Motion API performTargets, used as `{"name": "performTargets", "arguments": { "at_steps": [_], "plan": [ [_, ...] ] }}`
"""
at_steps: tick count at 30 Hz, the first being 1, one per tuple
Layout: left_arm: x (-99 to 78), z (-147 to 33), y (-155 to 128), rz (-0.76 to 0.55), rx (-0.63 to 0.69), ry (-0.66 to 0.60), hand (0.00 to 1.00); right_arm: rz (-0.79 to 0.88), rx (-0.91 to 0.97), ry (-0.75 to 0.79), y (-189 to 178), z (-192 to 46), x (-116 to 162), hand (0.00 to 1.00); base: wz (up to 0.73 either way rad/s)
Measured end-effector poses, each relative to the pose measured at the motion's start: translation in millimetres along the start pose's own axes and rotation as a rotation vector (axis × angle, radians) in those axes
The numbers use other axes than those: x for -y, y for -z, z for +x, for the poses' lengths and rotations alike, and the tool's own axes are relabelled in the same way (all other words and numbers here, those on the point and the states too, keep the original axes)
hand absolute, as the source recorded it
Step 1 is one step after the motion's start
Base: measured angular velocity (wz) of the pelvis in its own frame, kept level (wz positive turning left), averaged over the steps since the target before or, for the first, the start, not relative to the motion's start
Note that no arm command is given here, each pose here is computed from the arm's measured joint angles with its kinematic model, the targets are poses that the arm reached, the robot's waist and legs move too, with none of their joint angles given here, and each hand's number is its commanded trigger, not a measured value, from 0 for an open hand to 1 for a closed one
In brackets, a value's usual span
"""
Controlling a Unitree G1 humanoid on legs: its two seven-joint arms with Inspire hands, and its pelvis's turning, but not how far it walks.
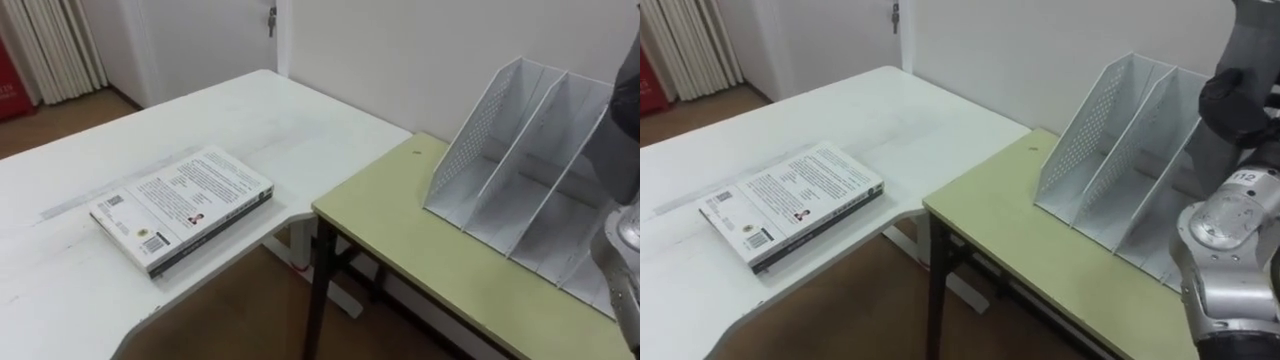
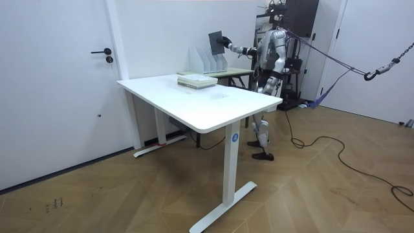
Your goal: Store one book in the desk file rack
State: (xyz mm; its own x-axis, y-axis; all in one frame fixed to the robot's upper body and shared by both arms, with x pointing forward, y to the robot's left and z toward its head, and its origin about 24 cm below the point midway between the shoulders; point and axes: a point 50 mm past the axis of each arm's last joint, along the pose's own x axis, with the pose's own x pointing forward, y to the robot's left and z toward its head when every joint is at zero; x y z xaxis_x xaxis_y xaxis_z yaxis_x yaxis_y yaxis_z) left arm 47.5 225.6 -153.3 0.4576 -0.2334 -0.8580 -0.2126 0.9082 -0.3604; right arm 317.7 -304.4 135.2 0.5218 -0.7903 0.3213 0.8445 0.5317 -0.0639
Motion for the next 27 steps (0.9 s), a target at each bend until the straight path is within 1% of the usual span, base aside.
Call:
{"name": "performTargets", "arguments": {
  "at_steps": [3,4,5,6,7,15,21,27],
  "plan": [
    [0.0,0.0,0.0,0.0,0.0,0.0,0.0,-0.057,-0.008,0.011,8.8,0.0,2.3,1.0,0.0],
    [-0.1,-0.1,0.0,0.0,0.0,0.0,0.0,-0.065,-0.014,0.015,10.8,0.3,3.2,0.74,0.0],
    [-0.3,-0.3,0.5,0.0,-0.001,-0.001,0.0,-0.068,-0.015,0.016,11.4,0.5,3.6,0.54,0.0],
    [-0.5,-0.5,0.9,-0.001,-0.002,-0.002,0.0,-0.07,-0.015,0.019,11.4,0.9,4.1,0.2,0.0],
    [-0.4,-0.5,0.8,-0.001,-0.002,-0.002,0.0,-0.07,-0.014,0.019,11.3,1.1,4.3,0.0,0.0],
    [-1.2,-1.4,2.8,-0.007,-0.005,-0.005,0.0,-0.08,-0.018,0.006,12.9,2.8,5.5,0.0,0.0],
    [-2.3,-2.0,4.4,-0.035,-0.002,-0.023,0.0,-0.084,-0.099,0.036,26.9,4.6,11.6,0.0,0.0],
    [-3.1,-3.0,6.6,-0.049,-0.003,-0.029,0.0,-0.048,-0.141,0.046,29.7,5.9,13.9,0.0,0.01]
  ]
}}
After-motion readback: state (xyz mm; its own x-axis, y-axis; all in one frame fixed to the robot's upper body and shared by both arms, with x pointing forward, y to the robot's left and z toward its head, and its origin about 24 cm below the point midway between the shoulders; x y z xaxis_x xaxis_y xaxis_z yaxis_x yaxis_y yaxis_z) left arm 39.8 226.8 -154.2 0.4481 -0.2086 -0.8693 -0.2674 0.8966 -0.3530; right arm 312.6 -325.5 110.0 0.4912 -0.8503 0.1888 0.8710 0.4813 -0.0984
